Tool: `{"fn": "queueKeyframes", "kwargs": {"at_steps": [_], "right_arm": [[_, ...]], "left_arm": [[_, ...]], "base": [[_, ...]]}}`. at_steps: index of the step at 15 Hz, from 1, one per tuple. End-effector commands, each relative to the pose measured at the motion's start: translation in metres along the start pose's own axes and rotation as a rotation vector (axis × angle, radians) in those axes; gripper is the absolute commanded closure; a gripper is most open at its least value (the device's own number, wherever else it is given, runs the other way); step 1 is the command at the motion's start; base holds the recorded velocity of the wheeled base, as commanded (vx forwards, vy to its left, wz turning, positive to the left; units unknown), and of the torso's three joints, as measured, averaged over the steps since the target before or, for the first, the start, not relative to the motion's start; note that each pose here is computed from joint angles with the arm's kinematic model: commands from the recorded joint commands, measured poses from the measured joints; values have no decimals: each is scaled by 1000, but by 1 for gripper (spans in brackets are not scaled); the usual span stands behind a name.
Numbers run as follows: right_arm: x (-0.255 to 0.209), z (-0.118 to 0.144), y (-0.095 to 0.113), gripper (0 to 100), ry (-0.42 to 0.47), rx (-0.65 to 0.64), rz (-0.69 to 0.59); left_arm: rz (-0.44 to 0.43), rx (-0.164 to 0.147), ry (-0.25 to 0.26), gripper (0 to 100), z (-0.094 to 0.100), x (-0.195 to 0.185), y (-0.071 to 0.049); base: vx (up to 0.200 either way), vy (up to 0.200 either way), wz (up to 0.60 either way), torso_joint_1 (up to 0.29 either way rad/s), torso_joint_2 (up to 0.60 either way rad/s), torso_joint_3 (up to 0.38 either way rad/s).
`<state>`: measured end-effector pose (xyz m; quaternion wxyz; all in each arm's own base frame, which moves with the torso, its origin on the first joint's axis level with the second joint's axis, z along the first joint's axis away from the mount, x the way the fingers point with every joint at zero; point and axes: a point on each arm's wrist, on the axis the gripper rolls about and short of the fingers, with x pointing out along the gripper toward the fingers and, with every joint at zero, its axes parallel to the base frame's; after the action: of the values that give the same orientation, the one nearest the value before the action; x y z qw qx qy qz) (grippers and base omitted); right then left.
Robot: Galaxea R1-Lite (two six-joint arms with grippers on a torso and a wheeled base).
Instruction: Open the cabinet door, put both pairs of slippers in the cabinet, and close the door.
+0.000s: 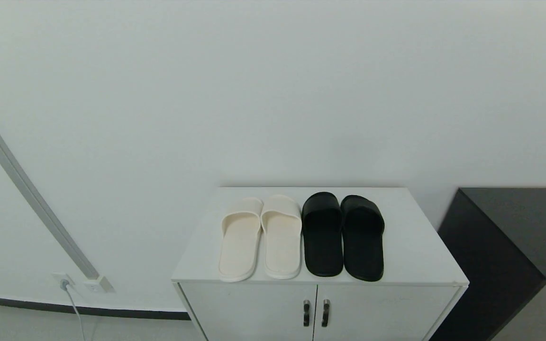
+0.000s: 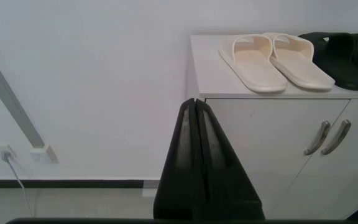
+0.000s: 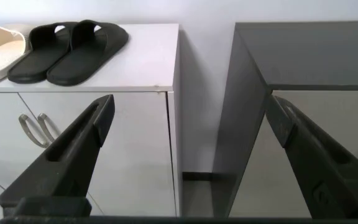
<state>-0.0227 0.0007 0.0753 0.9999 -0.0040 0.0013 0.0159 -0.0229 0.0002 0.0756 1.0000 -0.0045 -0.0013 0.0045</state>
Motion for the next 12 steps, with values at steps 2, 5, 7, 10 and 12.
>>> {"fn": "queueKeyframes", "kwargs": {"at_steps": [2, 5, 7, 10, 12], "right_arm": [[0, 0, 0, 0, -1, -21, 0], [3, 2, 0, 0, 40, -64, 2], [1, 53, -1, 0, -39, 47, 23], [24, 56, 0, 0, 179, 39, 104], [46, 58, 2, 0, 295, 50, 171]], "left_arm": [[0, 0, 1, 100, 0, 0, 0], [2, 1, 1, 100, 0, 0, 0], [2, 1, 1, 100, 0, 0, 0], [2, 1, 1, 100, 0, 0, 0], [0, 1, 1, 100, 0, 0, 0]], "base": [[0, 0, 0, 0, 0, 0], [0, 0, 0, 0, 0, 0], [0, 0, 0, 0, 0, 0], [0, 0, 0, 0, 0, 0], [0, 0, 0, 0, 0, 0]]}}
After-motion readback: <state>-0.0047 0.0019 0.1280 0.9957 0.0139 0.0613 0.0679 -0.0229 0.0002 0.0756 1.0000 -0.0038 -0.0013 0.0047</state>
